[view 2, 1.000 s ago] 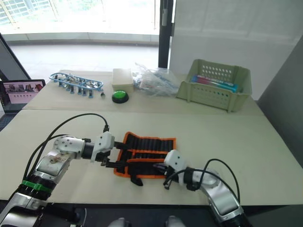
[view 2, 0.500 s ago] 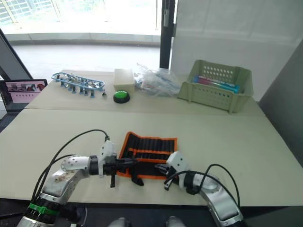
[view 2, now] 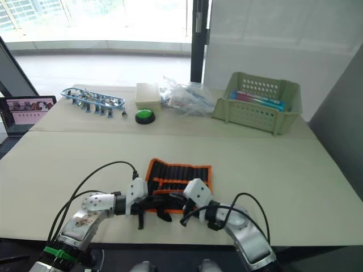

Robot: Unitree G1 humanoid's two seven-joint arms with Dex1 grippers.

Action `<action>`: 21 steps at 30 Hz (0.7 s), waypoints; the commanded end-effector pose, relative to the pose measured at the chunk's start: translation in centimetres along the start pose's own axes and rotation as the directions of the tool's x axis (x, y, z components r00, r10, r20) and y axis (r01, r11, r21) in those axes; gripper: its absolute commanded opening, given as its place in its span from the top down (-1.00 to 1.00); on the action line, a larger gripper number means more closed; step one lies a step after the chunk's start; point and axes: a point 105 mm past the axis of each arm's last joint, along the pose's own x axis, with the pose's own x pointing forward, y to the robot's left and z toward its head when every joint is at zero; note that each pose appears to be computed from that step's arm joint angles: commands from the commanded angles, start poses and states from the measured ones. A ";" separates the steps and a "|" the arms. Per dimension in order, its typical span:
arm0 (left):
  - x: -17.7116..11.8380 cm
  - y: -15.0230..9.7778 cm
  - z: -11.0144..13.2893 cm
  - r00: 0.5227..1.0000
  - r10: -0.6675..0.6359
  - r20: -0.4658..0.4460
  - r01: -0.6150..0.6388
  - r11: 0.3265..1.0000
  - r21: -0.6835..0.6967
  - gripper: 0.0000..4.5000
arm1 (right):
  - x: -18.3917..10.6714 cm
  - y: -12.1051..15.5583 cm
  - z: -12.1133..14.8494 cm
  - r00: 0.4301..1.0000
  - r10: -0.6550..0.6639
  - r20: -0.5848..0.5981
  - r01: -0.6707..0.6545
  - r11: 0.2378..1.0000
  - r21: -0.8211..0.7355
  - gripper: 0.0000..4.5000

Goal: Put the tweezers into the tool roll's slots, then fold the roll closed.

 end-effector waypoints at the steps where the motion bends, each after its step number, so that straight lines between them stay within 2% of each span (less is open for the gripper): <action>1: -0.4 0.1 -0.8 0.999 0.010 -0.033 -0.010 1.000 -0.016 0.99 | 0.0 -0.5 -1.3 0.996 -0.076 -0.041 0.074 0.997 -0.030 1.00; 7: -1.1 0.5 -1.1 0.999 0.024 -0.047 -0.025 1.000 -0.014 0.99 | -3.2 -2.7 -3.3 0.977 -0.185 -0.103 0.182 0.983 -0.033 1.00; 13: -1.3 0.9 -1.3 0.998 0.042 -0.053 -0.043 0.999 -0.017 0.99 | -6.3 -4.3 -3.8 0.965 -0.214 -0.152 0.206 0.976 -0.072 1.00; 17: -1.1 0.8 -1.0 0.999 0.039 -0.039 -0.039 0.999 -0.014 0.99 | -6.5 -4.3 -3.0 0.970 -0.200 -0.139 0.190 0.978 -0.084 1.00; 21: -1.3 0.9 0.6 0.998 0.054 0.025 -0.054 0.998 0.019 0.99 | -5.8 -3.9 -0.5 0.983 -0.181 -0.032 0.179 0.982 -0.057 1.00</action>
